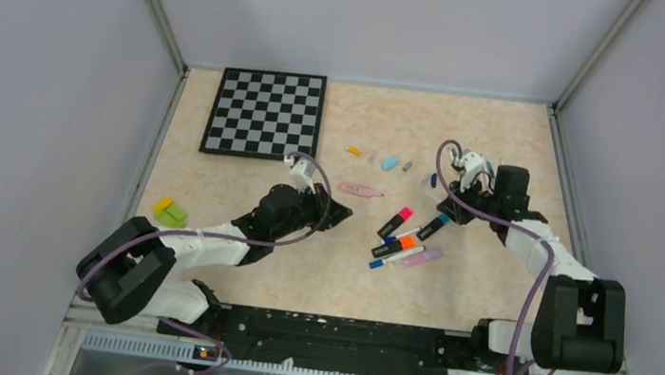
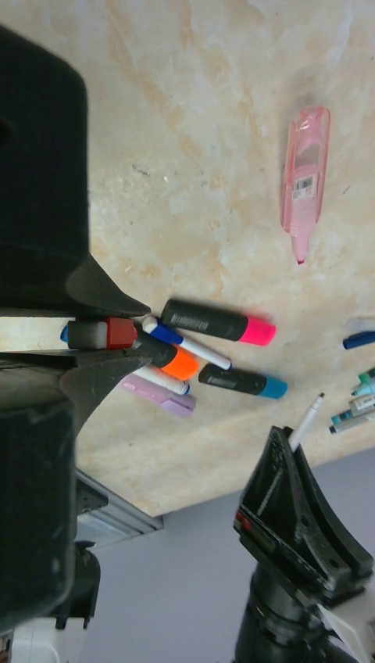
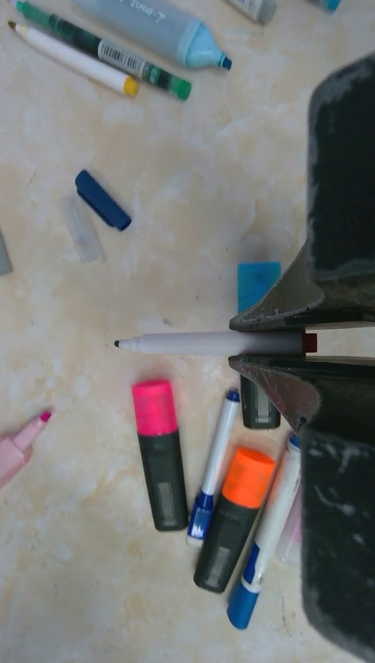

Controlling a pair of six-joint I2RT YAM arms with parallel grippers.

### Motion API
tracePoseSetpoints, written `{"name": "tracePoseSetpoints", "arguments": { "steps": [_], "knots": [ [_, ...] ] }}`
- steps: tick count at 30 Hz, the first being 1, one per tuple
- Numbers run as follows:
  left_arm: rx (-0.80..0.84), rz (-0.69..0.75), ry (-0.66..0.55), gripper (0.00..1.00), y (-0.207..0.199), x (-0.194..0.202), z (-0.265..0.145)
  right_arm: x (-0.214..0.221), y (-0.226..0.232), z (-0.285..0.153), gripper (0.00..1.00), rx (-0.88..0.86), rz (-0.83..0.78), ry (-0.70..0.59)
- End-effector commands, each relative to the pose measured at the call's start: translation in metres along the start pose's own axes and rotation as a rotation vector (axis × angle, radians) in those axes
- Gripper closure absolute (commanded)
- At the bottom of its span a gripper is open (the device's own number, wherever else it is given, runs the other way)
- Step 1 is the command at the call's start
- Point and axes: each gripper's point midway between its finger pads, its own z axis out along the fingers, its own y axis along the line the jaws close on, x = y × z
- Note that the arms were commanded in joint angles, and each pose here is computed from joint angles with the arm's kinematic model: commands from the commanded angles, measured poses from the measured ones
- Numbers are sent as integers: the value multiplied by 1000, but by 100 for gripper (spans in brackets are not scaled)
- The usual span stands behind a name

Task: Open the pen caps
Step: Open the pen cap from the pen, then place the pen cap at the center of the board, then place the pen at the center of the board.

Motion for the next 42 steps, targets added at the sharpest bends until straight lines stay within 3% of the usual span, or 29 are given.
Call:
{"name": "tracePoseSetpoints", "arguments": {
  "steps": [1,17,31,42],
  "knots": [
    [-52,72,65,89,19,5,10,-8,-39,-1,99,81,-35,85],
    [-116,63,166,87,54,22,33,18,-95,11,96,193,101,146],
    [-143,44,217,85,65,29,42,28,-97,12,92,184,143,161],
    [-310,42,258,80,92,26,48,40,-95,16,85,163,187,213]
  ]
}}
